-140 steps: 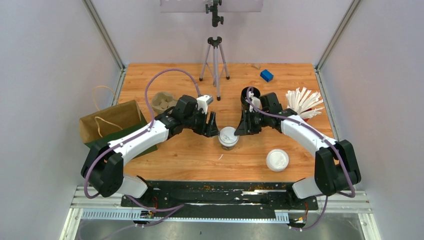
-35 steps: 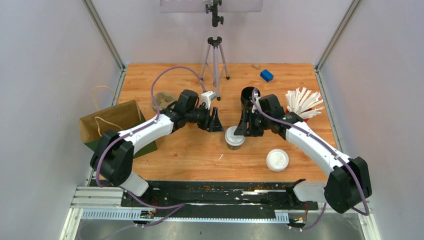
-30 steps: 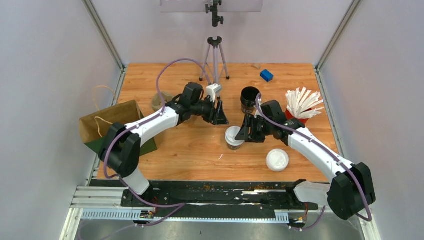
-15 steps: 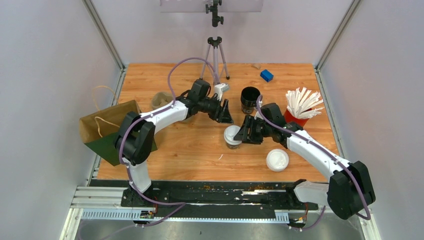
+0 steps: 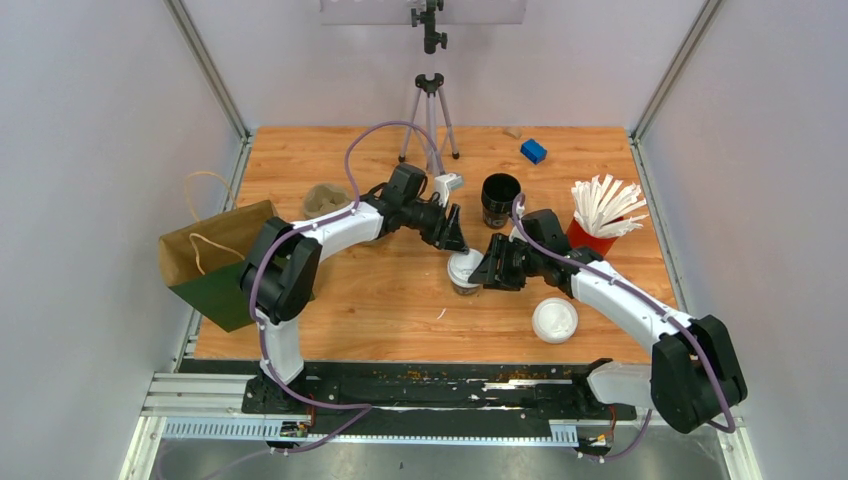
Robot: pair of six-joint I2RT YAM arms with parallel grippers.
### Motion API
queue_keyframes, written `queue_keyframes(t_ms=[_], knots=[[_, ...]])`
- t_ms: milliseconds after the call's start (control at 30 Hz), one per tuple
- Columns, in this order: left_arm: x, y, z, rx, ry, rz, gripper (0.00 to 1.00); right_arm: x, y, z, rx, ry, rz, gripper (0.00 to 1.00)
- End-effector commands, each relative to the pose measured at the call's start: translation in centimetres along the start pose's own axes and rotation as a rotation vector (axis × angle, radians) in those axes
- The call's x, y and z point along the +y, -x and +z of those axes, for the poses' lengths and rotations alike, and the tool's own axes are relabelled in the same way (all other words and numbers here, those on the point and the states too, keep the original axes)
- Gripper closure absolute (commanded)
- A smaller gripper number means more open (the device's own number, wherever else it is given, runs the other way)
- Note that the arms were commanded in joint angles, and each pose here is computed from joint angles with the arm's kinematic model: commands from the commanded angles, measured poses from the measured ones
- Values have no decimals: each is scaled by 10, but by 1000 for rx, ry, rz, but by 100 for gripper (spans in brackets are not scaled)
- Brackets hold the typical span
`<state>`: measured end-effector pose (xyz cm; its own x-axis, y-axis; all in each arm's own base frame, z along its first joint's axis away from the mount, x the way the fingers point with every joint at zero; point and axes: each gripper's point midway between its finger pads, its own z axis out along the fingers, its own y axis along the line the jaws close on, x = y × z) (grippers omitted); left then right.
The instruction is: Pack the takeout coffee
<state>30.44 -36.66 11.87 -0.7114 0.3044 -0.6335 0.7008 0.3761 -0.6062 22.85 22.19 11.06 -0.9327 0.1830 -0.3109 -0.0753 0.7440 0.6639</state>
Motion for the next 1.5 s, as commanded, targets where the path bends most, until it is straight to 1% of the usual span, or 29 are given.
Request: queue_keyframes(t_ms=[0,200,433,533,667,733,900,967,1000,1167,1467], knots=[[2,7,3,-5,-2,59,42,-5,2,4,-11,7,0,56],[17,-9,7,36,44,43,44,-17,-6,8,0,-14,12,57],[22,-22,7,55,53,26,45,-31,-13,10,3,-44,14,58],[17,-22,7,46,43,17,45,-28,-8,6,-7,-51,1,58],[7,-17,1,28,57,9,46,-13,2,-6,-37,-28,-29,58],[8,-16,-5,18,93,-6,46,-4,6,-14,-59,-9,-43,55],[5,-20,-10,-2,118,-39,46,14,16,-27,-116,43,-49,40],[3,-21,-10,-4,121,-45,46,17,20,-27,-127,48,-44,37],[3,-22,-10,-2,123,-45,46,18,22,-27,-129,47,-43,37],[2,-24,-8,2,134,-51,46,16,30,-22,-133,19,-31,46],[5,-30,-8,20,147,-48,46,1,23,-5,-107,2,5,59]])
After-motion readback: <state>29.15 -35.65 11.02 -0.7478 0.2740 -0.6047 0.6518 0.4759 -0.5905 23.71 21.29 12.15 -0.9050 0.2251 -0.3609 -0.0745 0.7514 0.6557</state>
